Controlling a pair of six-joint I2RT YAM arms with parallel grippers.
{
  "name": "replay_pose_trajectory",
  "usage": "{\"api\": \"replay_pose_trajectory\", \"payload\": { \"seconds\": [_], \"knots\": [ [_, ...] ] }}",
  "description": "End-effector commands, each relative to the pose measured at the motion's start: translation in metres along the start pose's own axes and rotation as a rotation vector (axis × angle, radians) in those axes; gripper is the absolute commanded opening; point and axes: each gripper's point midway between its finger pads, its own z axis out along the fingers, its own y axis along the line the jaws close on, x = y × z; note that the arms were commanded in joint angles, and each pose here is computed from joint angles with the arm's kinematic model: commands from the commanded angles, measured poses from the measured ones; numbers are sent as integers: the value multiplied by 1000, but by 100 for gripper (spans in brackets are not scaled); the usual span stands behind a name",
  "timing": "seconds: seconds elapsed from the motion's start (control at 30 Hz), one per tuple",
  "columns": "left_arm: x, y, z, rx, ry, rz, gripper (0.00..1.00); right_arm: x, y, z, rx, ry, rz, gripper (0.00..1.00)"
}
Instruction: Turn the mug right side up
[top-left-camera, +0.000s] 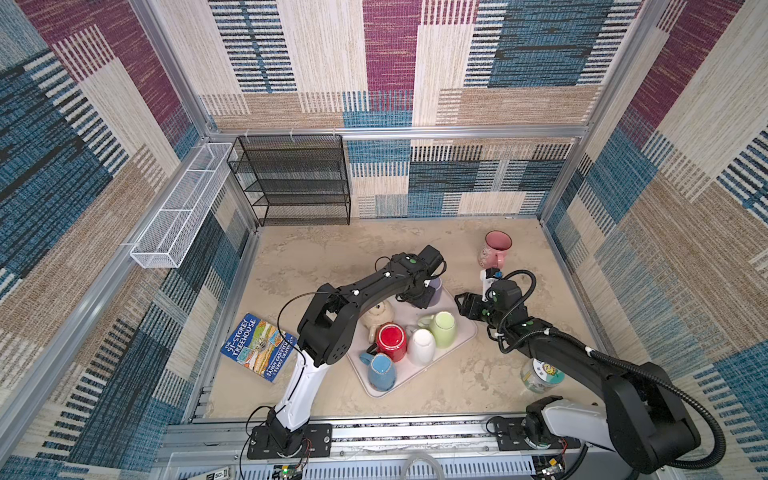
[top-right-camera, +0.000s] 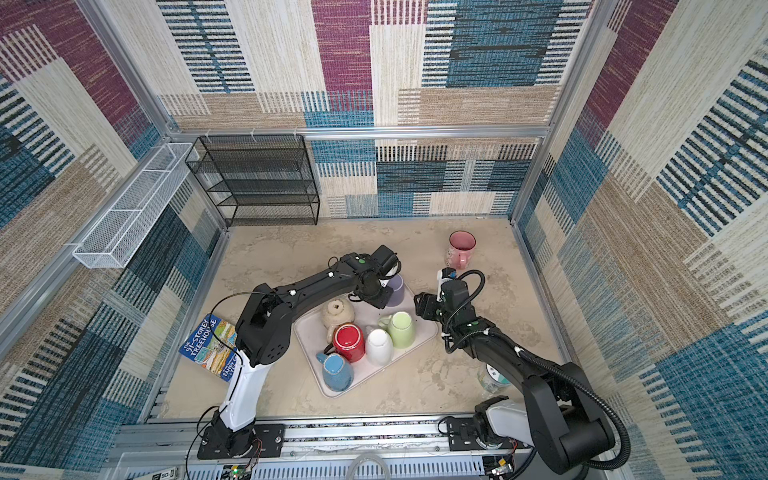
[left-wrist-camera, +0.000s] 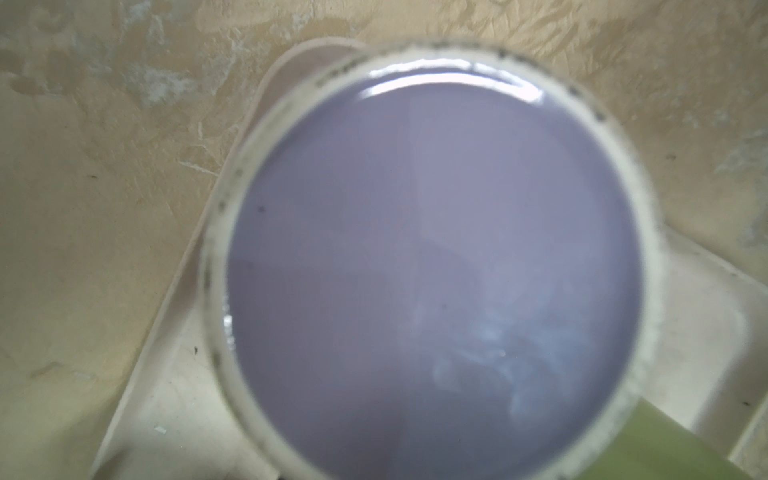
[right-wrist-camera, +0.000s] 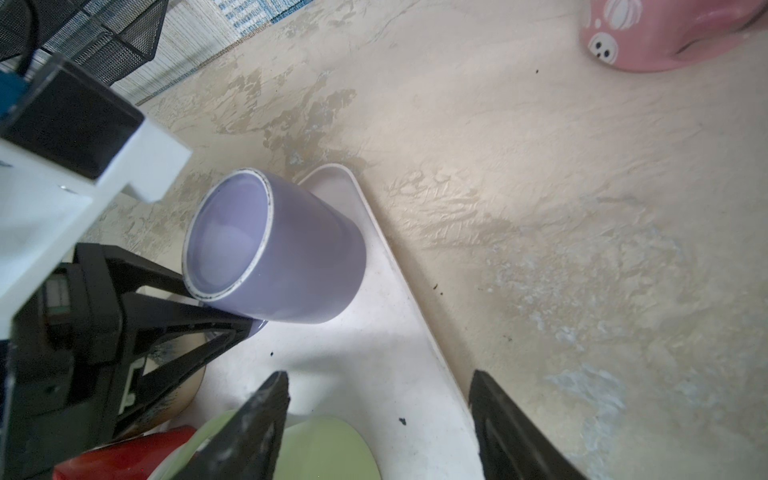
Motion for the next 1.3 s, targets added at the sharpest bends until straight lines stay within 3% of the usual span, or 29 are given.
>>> {"api": "replay_pose_trajectory", "payload": {
  "seconds": [0.0, 0.17, 0.3, 0.43, 0.97, 1.27],
  "knots": [
    [-1, 2, 1, -12, 1, 29, 31, -6, 6, 0, -26, -25, -12, 71],
    [0, 4, 3, -25, 7, 35, 26, -6, 6, -1, -28, -26, -12, 71],
    [-2, 4, 2, -25, 2, 35, 9, -6, 6, -1, -29, -27, -13, 72],
    [-3, 5, -2, -30, -3, 31, 0, -5, 6, -1, -33, -25, -13, 72],
    [-18, 4, -40, -10, -87, 43, 0, -8, 14, -6, -70, -36, -26, 72],
    [-30, 3, -84, 35, -181, 46, 0, -17, 41, -25, -215, -89, -68, 72]
  ]
}}
